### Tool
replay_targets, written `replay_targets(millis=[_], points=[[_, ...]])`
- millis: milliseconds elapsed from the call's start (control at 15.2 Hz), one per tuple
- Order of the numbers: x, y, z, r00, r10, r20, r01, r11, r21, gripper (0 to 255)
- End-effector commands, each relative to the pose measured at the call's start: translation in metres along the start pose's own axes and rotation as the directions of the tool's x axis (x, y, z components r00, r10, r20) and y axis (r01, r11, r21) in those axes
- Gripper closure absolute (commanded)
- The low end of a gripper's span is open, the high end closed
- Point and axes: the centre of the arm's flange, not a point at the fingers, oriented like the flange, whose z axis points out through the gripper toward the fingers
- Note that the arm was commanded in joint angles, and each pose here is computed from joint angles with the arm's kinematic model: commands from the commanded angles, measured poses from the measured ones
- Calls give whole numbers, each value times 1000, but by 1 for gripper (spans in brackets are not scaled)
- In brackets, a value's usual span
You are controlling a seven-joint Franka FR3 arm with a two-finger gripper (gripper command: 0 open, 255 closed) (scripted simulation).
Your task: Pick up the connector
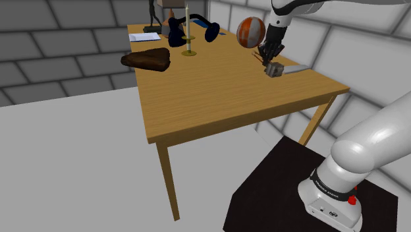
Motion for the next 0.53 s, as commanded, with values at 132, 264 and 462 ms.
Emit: replay_targets(millis=[132, 264, 462], points=[[1, -2, -21, 1000, 0, 0, 0, 1000, 0, 255], [2, -2, -32, 1000, 0, 0, 0, 1000, 0, 255], [2, -2, -38, 1000, 0, 0, 0, 1000, 0, 255]])
